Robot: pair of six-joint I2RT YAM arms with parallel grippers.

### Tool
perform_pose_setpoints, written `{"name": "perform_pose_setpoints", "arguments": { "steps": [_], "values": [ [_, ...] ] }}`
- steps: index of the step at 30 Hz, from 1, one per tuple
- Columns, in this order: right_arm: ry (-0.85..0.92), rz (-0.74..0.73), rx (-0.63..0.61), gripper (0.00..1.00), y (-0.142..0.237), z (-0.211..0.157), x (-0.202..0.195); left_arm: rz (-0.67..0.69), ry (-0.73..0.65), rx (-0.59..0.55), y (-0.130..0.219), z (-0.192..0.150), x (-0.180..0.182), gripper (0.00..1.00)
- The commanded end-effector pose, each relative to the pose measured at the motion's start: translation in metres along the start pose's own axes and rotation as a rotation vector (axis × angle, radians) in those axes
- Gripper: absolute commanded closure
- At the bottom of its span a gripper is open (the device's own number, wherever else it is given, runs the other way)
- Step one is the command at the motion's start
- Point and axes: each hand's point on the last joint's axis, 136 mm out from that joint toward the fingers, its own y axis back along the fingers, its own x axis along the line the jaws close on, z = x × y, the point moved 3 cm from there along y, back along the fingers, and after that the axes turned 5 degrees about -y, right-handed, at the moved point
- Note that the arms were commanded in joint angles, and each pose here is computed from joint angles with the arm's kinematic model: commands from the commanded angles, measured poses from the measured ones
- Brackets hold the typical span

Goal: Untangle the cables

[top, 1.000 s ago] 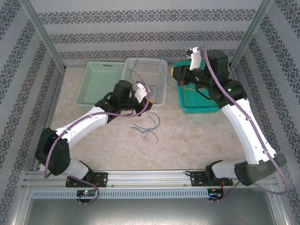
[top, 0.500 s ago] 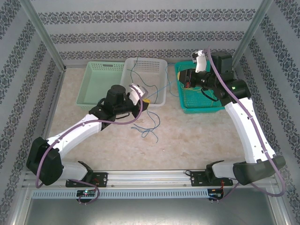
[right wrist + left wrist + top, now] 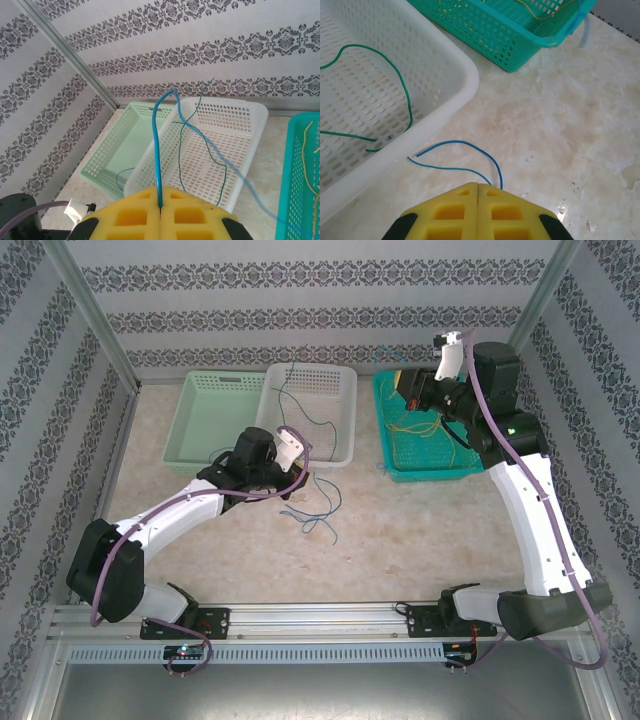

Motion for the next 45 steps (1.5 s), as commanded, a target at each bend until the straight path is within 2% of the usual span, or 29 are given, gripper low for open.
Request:
{"name": "perform_pose_setpoints", "arguments": {
  "steps": [1, 7, 8, 9, 12, 14, 16, 20, 22, 26, 30, 35, 40, 45],
  "values": [
    [0.021, 0.04, -0.049, 1.0, 0.011, 0.012, 0.016, 0.035, 0.017, -0.011, 0.004, 0.005, 0.006, 0.97],
    [0.02, 0.056, -0.036, 1.0, 0.009, 0.011, 0.019, 0.098, -0.017, -0.151, 0.03, 0.035, 0.006, 0.88],
    [0.021, 0.063, -0.031, 1.0, 0.008, 0.01, 0.02, 0.095, -0.034, -0.19, 0.038, 0.046, 0.003, 0.83],
    [0.023, 0.072, -0.024, 1.0, 0.007, 0.009, 0.022, 0.096, -0.046, -0.22, 0.044, 0.055, 0.002, 0.71],
    [0.042, 0.094, 0.004, 1.0, 0.002, 0.004, 0.03, 0.098, -0.093, -0.302, 0.06, 0.082, -0.005, 0.59],
    [0.059, 0.093, 0.02, 1.0, -0.002, 0.001, 0.034, 0.102, -0.107, -0.337, 0.066, 0.094, -0.006, 0.56],
    [0.07, 0.096, 0.034, 1.0, -0.006, -0.002, 0.037, 0.109, -0.124, -0.367, 0.072, 0.105, -0.007, 0.46],
    [0.084, 0.097, 0.066, 1.0, -0.015, -0.008, 0.042, 0.082, -0.163, -0.404, 0.078, 0.121, -0.012, 0.41],
    [0.085, 0.105, 0.081, 1.0, -0.021, -0.011, 0.044, 0.02, -0.184, -0.403, 0.072, 0.127, -0.019, 0.4],
    [0.09, 0.125, 0.106, 1.0, -0.031, -0.016, 0.052, -0.099, -0.226, -0.323, 0.046, 0.132, -0.032, 0.44],
    [0.09, 0.14, 0.126, 1.0, -0.036, -0.021, 0.057, -0.107, -0.173, -0.258, 0.02, 0.135, -0.023, 0.46],
    [0.083, 0.15, 0.13, 1.0, -0.039, -0.022, 0.059, -0.137, -0.149, -0.239, 0.002, 0.134, -0.023, 0.47],
    [0.083, 0.164, 0.127, 1.0, -0.039, -0.02, 0.063, -0.158, -0.131, -0.175, -0.015, 0.119, -0.021, 0.65],
    [0.092, 0.157, 0.113, 1.0, -0.035, -0.015, 0.063, -0.177, -0.108, -0.12, -0.031, 0.1, -0.019, 0.68]
  ]
}}
